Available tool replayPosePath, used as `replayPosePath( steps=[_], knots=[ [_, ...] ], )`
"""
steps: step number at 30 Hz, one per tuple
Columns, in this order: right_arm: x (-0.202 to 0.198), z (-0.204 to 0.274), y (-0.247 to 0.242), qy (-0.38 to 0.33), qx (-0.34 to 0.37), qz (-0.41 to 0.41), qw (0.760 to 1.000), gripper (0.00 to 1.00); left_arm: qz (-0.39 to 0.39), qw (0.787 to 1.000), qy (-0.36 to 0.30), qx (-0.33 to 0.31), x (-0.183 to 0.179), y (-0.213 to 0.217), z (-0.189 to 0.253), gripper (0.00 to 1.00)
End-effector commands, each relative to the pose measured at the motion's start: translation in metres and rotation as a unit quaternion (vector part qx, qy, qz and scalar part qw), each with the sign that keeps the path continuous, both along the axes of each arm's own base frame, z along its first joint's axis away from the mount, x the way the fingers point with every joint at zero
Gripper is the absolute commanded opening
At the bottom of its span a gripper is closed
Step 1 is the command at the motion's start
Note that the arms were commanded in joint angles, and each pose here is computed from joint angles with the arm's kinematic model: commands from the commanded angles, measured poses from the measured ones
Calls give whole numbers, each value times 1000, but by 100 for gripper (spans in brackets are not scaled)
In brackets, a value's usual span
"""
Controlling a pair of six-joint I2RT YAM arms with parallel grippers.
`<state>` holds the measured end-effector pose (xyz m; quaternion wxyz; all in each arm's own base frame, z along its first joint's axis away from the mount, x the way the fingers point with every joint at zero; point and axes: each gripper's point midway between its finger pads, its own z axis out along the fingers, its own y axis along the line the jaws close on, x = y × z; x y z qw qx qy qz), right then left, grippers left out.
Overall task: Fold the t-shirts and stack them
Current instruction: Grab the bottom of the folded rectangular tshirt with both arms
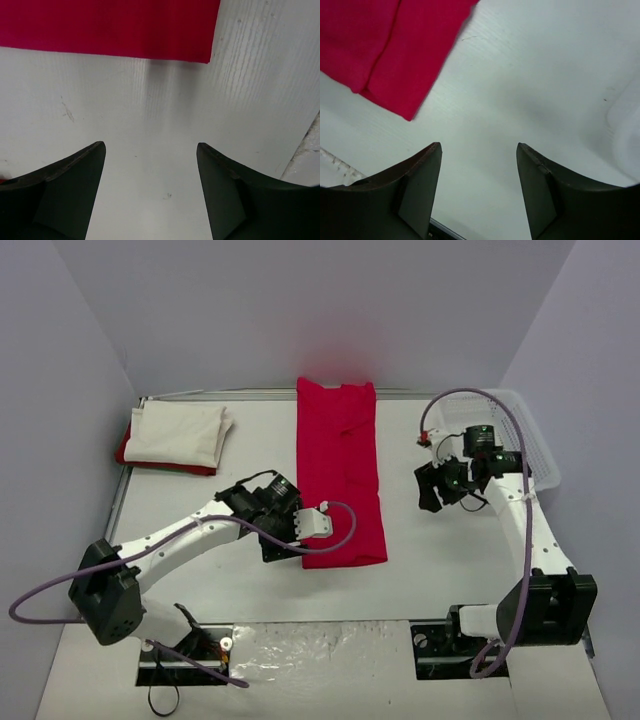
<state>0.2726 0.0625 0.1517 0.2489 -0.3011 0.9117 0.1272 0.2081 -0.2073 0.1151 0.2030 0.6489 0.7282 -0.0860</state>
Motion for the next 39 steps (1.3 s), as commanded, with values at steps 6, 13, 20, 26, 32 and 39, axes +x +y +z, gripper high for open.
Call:
replayPosePath(
  steps=[6,13,20,26,32,39],
  knots=[
    [7,-18,-10,-4,90,-48,995,58,-32,998,-49,16,2,-38,-4,72],
    [11,-31,-18,16,94,-79,992,57,-36,999,-31,11,-9,-54,-13,72],
    [11,-29,-24,9,91,-90,992,58,-46,998,-23,27,-16,-72,-25,71],
    [11,-27,-27,3,90,-95,991,58,-56,997,-12,50,-20,-80,-40,70],
    [11,-27,-29,3,87,-98,991,59,-56,996,-12,65,-17,-80,-49,70],
    [10,-26,-30,-1,85,-96,992,59,-53,995,-14,83,-12,-80,-58,70]
  ],
)
